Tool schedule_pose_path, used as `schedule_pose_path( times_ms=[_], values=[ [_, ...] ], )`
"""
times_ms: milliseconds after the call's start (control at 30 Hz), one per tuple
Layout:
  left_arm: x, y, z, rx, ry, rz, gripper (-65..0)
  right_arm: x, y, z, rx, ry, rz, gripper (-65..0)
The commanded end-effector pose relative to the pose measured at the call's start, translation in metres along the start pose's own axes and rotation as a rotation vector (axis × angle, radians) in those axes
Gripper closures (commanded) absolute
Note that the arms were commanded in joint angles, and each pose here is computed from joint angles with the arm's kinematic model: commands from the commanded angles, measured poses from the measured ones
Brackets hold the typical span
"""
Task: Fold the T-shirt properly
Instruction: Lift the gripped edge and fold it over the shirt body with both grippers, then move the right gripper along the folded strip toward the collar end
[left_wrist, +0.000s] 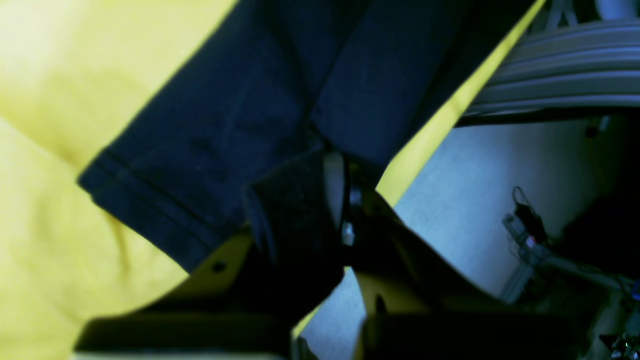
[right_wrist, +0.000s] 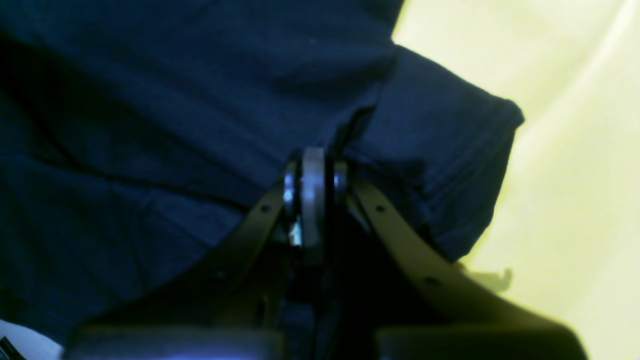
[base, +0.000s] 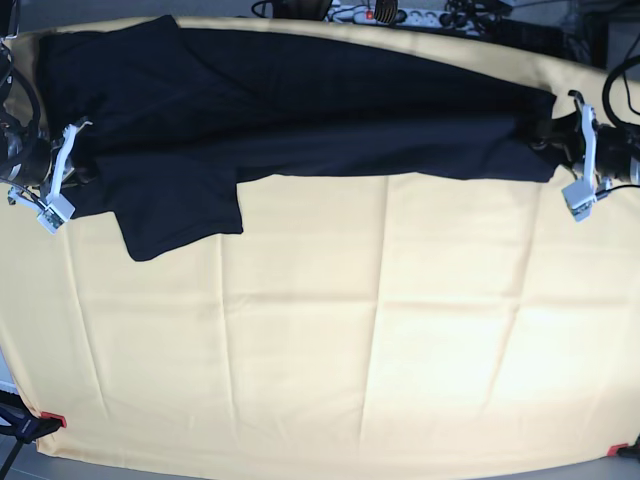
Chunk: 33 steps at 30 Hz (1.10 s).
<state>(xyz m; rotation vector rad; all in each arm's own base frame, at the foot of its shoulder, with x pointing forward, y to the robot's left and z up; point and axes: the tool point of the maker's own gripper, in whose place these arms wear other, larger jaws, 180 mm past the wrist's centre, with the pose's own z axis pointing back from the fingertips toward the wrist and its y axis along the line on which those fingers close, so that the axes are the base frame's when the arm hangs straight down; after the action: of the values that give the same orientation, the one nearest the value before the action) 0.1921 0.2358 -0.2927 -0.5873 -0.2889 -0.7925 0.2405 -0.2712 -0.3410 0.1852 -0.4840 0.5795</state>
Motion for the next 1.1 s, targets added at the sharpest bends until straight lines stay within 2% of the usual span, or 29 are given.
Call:
schedule_pose_path(
  times_ms=[0, 200, 233, 300, 333, 367, 533, 633, 700, 733, 833, 933, 1067],
  values=[
    [0.001, 0.006, 0.013, 0.035, 0.032, -0.03, 0.0, 0.005, -0.012, 0.01, -0.039, 0.003, 0.026, 0.0],
    [-0.002, 0.011, 0.013, 0.039, 0.023, -0.001, 0.0, 0.005, -0.012, 0.01, -0.039, 0.003, 0.026, 0.0],
    [-0.003, 0.012, 0.014, 0.04, 0.024, 0.004, -7.5, 0.005, -0.012, 0.01, -0.039, 0.006, 0.026, -5.7],
    [-0.005, 0.013, 0.014, 0.041, 0.024, 0.013, -26.5, 0.005, -0.011, 0.011, -0.036, 0.003, 0.025, -20.4],
    [-0.005, 0.014, 0.014, 0.042, 0.024, 0.014, -34.5, 0.008, -0.01, 0.011, -0.025, -0.008, 0.022, -25.7],
    [-0.005, 0.014, 0.014, 0.042, 0.023, 0.014, -39.2, 0.012, -0.007, 0.013, -0.009, -0.026, 0.02, -28.1],
    [0.0, 0.014, 0.014, 0.042, -0.005, 0.014, -40.3, 0.044, 0.002, 0.029, 0.029, -0.124, 0.073, -28.5],
    [0.009, 0.014, 0.014, 0.042, -0.055, 0.013, -40.3, 0.066, 0.006, 0.033, 0.034, -0.236, 0.079, -28.9],
    [0.011, 0.014, 0.014, 0.042, -0.068, 0.013, -40.3, 0.077, 0.004, 0.028, 0.002, -0.296, 0.077, -29.0],
    [0.012, 0.014, 0.014, 0.041, -0.07, 0.013, -40.3, 0.082, 0.003, 0.024, -0.019, -0.32, 0.058, -29.3],
    [0.008, 0.018, 0.009, 0.067, -0.056, 0.009, -40.3, 0.093, -0.004, 0.011, -0.081, -0.377, -0.014, -35.9],
    [0.007, 0.022, 0.004, 0.092, -0.059, 0.005, -40.3, 0.098, -0.022, -0.001, -0.148, -0.396, -0.107, -37.6],
    [0.009, 0.02, -0.002, 0.081, -0.082, 0.01, -40.3, 0.099, -0.037, -0.027, -0.118, -0.41, -0.256, -37.6]
  ],
)
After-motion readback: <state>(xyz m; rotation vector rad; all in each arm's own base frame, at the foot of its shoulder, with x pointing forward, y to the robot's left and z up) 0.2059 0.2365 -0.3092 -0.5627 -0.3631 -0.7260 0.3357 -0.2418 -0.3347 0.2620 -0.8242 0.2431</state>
